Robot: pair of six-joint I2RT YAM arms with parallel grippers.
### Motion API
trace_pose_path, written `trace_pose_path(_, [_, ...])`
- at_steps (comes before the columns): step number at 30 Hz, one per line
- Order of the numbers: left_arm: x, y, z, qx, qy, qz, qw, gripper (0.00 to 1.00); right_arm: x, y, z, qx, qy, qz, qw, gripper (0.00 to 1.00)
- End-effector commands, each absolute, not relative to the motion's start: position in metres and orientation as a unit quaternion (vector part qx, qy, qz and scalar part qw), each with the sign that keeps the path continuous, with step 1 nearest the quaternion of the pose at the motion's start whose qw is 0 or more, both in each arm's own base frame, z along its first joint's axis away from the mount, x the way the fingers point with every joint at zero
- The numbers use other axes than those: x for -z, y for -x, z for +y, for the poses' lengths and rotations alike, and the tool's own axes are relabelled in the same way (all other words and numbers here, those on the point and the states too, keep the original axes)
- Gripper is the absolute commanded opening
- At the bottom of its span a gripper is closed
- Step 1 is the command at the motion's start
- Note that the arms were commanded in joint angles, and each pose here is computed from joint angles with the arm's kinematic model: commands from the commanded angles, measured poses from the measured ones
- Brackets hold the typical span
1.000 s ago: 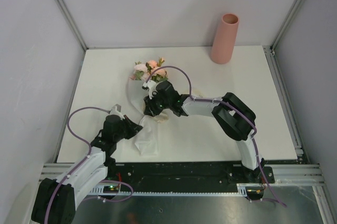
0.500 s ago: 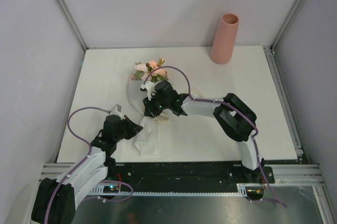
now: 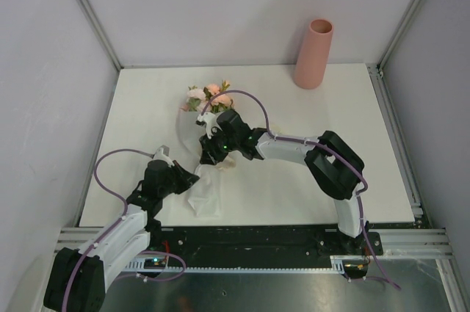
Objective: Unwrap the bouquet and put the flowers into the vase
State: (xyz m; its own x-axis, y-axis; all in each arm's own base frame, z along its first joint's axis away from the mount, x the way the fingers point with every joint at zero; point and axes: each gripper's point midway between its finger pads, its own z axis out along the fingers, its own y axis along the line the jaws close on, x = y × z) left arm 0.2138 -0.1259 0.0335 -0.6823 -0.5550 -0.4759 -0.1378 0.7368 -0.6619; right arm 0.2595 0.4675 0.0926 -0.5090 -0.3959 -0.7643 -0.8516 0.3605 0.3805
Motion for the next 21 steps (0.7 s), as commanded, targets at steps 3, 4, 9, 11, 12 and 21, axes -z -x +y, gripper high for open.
trace_pose_path(3, [-0.039,-0.217,-0.129,0.309,0.188,0.862,0.356,0.00,-0.100,-0.271,0.469,-0.393,0.394,0.774,0.301,0.35])
trace_pose_path(4, [-0.039,-0.217,-0.129,0.309,0.188,0.862,0.356,0.00,-0.099,-0.273,0.468,-0.390,0.393,0.776,0.303,0.35])
trace_pose_path(9, [-0.039,-0.217,-0.129,0.309,0.188,0.862,0.356,0.00,-0.086,-0.282,0.469,-0.380,0.390,0.784,0.299,0.35])
trace_pose_path(11, [-0.039,-0.217,-0.129,0.309,0.188,0.862,0.356,0.00,-0.080,-0.284,0.469,-0.376,0.388,0.787,0.297,0.35])
trace_pose_path(12, [-0.040,-0.217,-0.129,0.310,0.188,0.862,0.356,0.00,-0.077,-0.284,0.469,-0.373,0.389,0.789,0.296,0.35])
trace_pose_path(21, [-0.038,-0.218,-0.128,0.306,0.190,0.863,0.354,0.00,-0.056,-0.284,0.465,-0.332,0.408,0.799,0.292,0.35])
